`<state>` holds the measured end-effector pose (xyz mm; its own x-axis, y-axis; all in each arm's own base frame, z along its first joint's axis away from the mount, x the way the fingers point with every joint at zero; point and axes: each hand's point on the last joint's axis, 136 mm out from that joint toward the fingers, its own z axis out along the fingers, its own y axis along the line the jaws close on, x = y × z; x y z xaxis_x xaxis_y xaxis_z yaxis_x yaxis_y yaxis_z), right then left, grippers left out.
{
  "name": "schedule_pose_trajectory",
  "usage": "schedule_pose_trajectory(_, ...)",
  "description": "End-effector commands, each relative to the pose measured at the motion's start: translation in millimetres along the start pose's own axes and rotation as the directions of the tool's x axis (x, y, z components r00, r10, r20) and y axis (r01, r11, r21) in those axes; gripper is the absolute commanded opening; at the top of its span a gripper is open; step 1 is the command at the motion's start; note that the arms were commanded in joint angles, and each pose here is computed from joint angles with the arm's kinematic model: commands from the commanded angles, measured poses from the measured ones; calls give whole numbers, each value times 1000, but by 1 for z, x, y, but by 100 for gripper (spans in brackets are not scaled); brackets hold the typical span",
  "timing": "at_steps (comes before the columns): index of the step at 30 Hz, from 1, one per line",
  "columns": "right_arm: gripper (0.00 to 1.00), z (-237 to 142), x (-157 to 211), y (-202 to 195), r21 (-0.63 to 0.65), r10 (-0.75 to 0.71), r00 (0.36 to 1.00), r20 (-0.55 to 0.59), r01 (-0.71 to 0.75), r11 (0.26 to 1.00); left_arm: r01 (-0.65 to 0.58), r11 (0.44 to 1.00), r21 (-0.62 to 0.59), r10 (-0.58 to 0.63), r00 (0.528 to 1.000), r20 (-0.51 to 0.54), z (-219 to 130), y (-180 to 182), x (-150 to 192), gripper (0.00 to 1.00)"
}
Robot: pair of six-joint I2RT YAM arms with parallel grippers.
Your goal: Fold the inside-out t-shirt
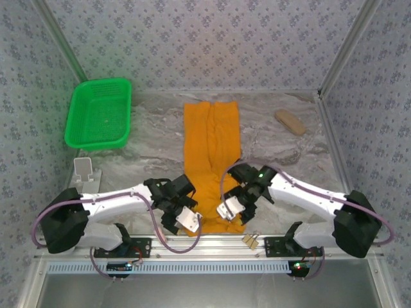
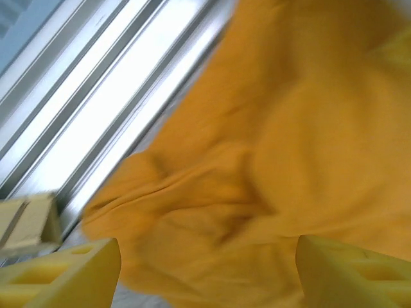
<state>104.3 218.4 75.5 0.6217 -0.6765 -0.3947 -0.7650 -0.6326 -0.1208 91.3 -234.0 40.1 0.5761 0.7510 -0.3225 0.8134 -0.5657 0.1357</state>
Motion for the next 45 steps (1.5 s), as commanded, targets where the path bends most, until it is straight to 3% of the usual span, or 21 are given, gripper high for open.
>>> schedule_pose_trajectory(1,75,7,35,29,-108,-64,985,-162,46,993,-47,999,0,47,998,41,2,1,-8,84)
schedule_pose_trajectory(3,75,10,47,41,-148,-37,978,-205,6,989,-43,999,33,41,997,68,3,-2,-13,80)
schedule_pose_trajectory(5,75,14,54,35,-93,-51,973,-227,30,995,-35,997,69,30,996,81,9,-6,-15,77)
schedule_pose_trajectory(9,74,27,56,23,-6,-66,967,-247,66,998,-37,997,69,32,997,72,14,-6,-12,77)
schedule_pose_trajectory(12,72,33,44,23,-29,-33,976,-214,27,999,-41,999,35,38,997,67,14,-4,-10,77)
schedule_pose_trajectory(17,71,35,50,26,-9,-67,960,-270,68,998,-34,998,61,32,999,29,21,-7,-2,76)
schedule_pose_trajectory(23,74,19,43,35,-11,-80,966,-246,79,997,-30,997,65,28,999,26,24,-5,-2,73)
schedule_pose_trajectory(31,73,43,37,35,3,-99,976,-192,102,995,-29,997,78,27,999,33,26,-6,-3,62)
schedule_pose_trajectory(33,61,49,36,30,35,-89,977,-192,97,995,-31,997,65,29,999,28,26,-4,-2,54)
schedule_pose_trajectory(35,40,53,32,26,63,-83,982,-169,95,993,-30,999,44,28,999,37,26,-3,-3,51)
schedule_pose_trajectory(37,11,53,33,26,83,-83,983,-166,97,992,-27,999,19,26,998,52,25,0,-5,43)
schedule_pose_trajectory(38,1,51,34,27,89,-85,981,-174,101,991,-29,999,14,28,998,57,24,1,-6,36)
schedule_pose_trajectory(41,0,40,30,30,108,-60,987,-146,76,991,-33,999,17,32,998,56,18,4,-10,4)
schedule_pose_trajectory(45,0,8,22,23,193,-5,997,-83,21,981,-20,1000,-3,20,997,69,-8,5,-18,0)
